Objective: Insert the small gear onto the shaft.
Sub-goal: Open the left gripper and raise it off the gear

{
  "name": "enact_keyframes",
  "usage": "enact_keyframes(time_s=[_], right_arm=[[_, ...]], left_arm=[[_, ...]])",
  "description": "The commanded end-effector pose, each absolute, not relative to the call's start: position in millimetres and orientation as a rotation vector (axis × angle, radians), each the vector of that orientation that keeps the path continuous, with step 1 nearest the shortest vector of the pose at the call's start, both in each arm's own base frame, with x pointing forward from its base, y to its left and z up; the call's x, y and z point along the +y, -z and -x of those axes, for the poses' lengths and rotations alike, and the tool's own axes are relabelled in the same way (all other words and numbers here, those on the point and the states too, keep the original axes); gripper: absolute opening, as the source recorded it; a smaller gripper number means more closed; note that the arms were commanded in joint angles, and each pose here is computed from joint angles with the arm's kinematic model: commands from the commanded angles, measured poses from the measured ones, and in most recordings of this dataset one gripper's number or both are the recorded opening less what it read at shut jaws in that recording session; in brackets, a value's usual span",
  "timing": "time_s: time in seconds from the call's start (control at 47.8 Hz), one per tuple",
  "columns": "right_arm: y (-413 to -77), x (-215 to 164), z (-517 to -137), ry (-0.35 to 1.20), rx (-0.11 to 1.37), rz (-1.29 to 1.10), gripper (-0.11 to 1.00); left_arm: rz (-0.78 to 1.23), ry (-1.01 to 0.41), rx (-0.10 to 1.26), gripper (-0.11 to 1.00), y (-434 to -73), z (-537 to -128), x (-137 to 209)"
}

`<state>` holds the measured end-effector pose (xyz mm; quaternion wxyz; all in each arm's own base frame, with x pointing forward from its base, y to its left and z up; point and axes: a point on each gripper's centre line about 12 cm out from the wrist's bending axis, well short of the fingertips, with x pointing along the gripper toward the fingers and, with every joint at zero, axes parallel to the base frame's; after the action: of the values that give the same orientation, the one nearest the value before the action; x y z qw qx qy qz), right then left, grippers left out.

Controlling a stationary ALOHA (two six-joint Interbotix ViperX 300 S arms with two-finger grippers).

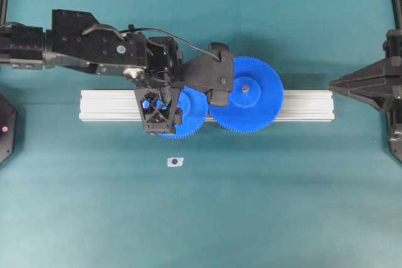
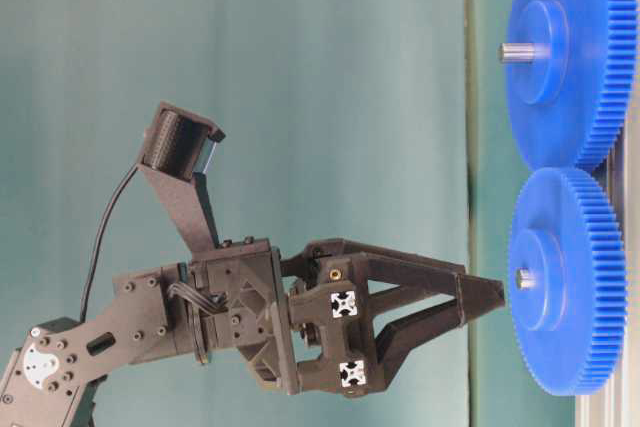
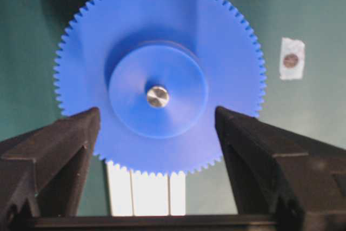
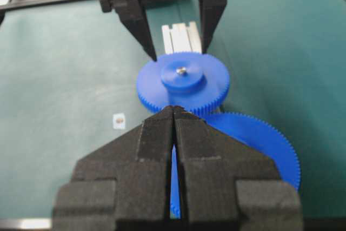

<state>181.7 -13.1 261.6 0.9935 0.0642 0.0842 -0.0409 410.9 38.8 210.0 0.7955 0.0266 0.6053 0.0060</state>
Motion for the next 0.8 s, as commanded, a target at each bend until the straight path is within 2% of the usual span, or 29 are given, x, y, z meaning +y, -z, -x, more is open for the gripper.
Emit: enact_keyframes(time_s=[0.0,0.775], right_arm=[[-264.9,-13.4,-183.0,0.084,0.16,-0.142,0.03],[-265.6,-13.2,-180.5,0.084,0.159,-0.142,0.03]], left_arm=[[-0.064,-0.018,1.223,0.81,-237.0,-413.1,37.8],[-0.077,-0.029,1.045,0.8,-307.9,-394.3,35.0]])
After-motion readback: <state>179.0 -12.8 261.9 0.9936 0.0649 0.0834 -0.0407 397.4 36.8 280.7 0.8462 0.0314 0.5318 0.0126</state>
